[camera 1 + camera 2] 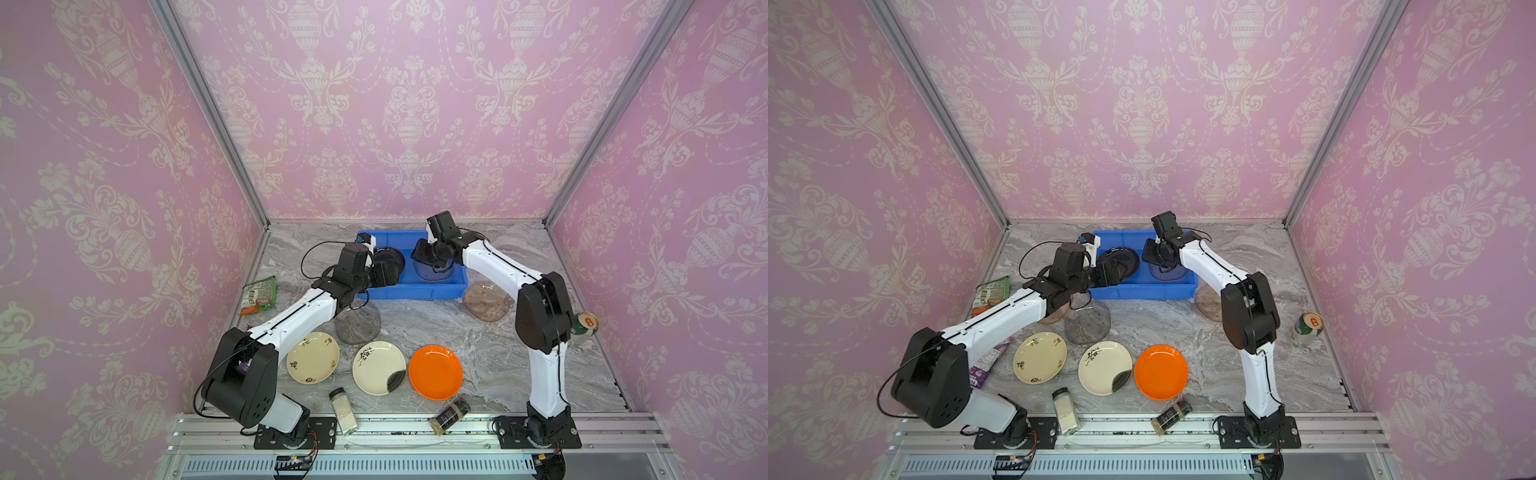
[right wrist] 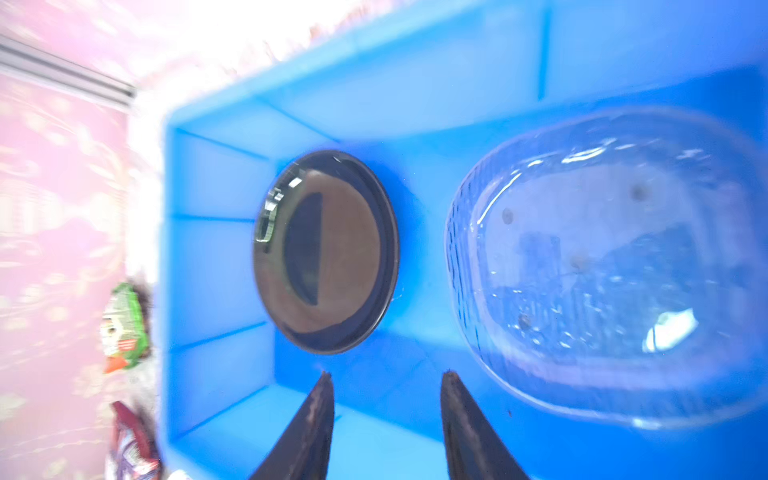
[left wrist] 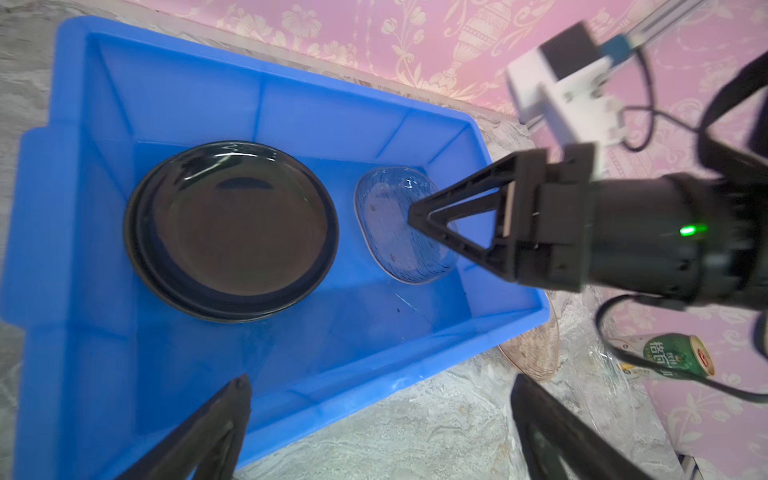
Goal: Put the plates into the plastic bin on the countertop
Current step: 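Open the right gripper and lift it away while left gripper moves to the clear plate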
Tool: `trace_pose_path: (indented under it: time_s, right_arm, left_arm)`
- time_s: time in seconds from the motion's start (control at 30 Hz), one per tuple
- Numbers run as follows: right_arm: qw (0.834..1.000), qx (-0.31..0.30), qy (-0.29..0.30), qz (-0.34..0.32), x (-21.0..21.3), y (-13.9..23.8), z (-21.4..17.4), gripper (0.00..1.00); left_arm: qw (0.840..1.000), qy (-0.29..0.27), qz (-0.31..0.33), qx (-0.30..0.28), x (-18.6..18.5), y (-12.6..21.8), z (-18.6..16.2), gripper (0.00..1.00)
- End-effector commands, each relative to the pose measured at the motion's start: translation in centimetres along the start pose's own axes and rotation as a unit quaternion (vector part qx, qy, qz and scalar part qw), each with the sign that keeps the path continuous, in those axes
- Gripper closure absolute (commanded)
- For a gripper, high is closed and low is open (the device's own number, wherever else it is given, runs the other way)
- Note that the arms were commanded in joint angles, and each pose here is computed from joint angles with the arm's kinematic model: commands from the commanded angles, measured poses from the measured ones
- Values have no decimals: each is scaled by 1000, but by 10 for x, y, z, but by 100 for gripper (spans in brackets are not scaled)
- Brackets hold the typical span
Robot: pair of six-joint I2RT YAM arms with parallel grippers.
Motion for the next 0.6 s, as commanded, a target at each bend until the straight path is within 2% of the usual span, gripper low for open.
trace_pose_path:
  time_s: [0.0,0.1,0.27,0.4,0.57]
  right_arm:
    - [994,-100,-13,-41,-37,93,24,57]
    - [987,-140,-39,-61,-63,140,18,58]
    - [977,-186,-67,-79,-83,185,5,58]
    - [970,-211,-88,-77,-94,202,-1,58]
    - [969,-219,-98,-62,-95,209,-9,59]
  left_arm:
    - [997,-33,-51,52,-31,-16,-21,1]
    - [991,-36,-85,96,-55,-38,-53,4]
    - [977,12,-136,161,-82,-72,-97,13]
    - [968,51,-153,190,-101,-94,-129,19]
    - [961,37,-152,229,-132,-112,-162,24]
Point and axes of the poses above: each gripper's point midway between its finger pads, its own y axis back along the fingers, its own x axis along the line the jaws close on, z = x × y, the point moved 9 cm from there along y, back along the fingers, and after that the axes turned 15 degrees about y, right-handed, at the moved point
